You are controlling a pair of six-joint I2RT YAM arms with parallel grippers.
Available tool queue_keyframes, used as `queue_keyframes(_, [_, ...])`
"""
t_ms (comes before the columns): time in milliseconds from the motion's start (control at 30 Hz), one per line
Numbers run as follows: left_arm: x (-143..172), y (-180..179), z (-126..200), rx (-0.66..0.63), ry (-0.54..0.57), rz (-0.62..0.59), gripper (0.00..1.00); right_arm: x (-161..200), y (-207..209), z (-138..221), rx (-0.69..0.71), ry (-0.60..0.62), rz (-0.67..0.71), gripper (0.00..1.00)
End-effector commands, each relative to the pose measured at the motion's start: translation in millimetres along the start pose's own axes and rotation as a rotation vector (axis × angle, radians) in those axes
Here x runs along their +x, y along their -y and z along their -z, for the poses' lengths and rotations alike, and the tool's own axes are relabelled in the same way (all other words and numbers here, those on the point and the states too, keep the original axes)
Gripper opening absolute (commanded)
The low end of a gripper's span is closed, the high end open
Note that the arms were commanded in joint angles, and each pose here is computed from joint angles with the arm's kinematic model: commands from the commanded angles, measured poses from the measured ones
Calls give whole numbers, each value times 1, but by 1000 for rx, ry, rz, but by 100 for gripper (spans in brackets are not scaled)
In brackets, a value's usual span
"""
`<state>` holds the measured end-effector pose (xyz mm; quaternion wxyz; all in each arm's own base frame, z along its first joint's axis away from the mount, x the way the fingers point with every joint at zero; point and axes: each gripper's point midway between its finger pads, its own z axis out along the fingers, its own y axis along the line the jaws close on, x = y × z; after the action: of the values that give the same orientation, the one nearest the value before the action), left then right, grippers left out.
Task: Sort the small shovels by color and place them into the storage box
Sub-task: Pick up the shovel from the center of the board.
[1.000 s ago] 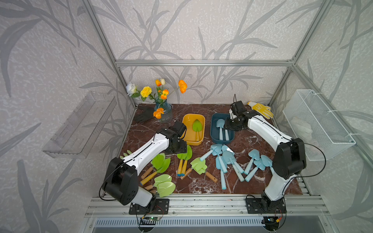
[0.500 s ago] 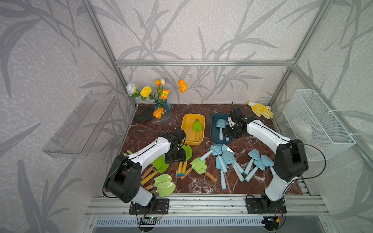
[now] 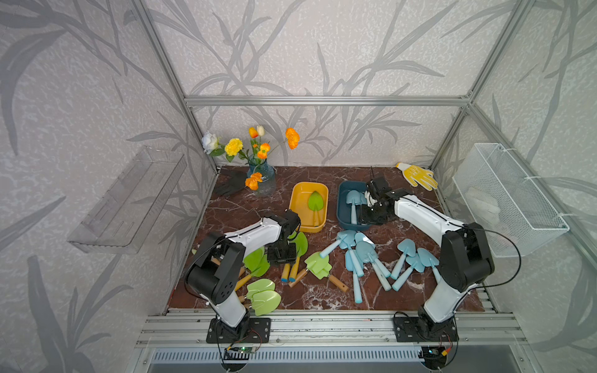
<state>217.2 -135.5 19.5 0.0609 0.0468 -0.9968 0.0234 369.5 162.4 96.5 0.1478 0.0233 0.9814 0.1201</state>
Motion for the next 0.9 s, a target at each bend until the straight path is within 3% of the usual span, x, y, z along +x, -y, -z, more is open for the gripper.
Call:
queue_keyframes(0, [5, -5, -8, -23, -30, -9, 45, -1, -5, 9, -19, 27, 6, 42])
queue_keyframes(33, [5, -5, -10, -27, -36, -9, 42, -1, -5, 8, -21, 27, 5, 42])
queue_keyframes(167, [3, -12, -6, -67, -32, -6, 11, -1, -7, 6, -26, 25, 3, 42])
queue_keyframes(267, [-2, -20, 7, -114, 17, 7, 0, -2, -9, 6, -26, 28, 6, 42])
queue_keyframes(567, [-38, -29, 93, -195, 237, 4, 0, -4, -11, 7, -24, 34, 16, 42])
queue_keyframes(700, [-74, 0, 126, -123, 296, -66, 0, -3, -8, 11, -12, 40, 18, 42])
queue_keyframes(867, [-124, 44, 125, -43, 265, -134, 0, 4, -1, 30, 11, 73, 30, 41])
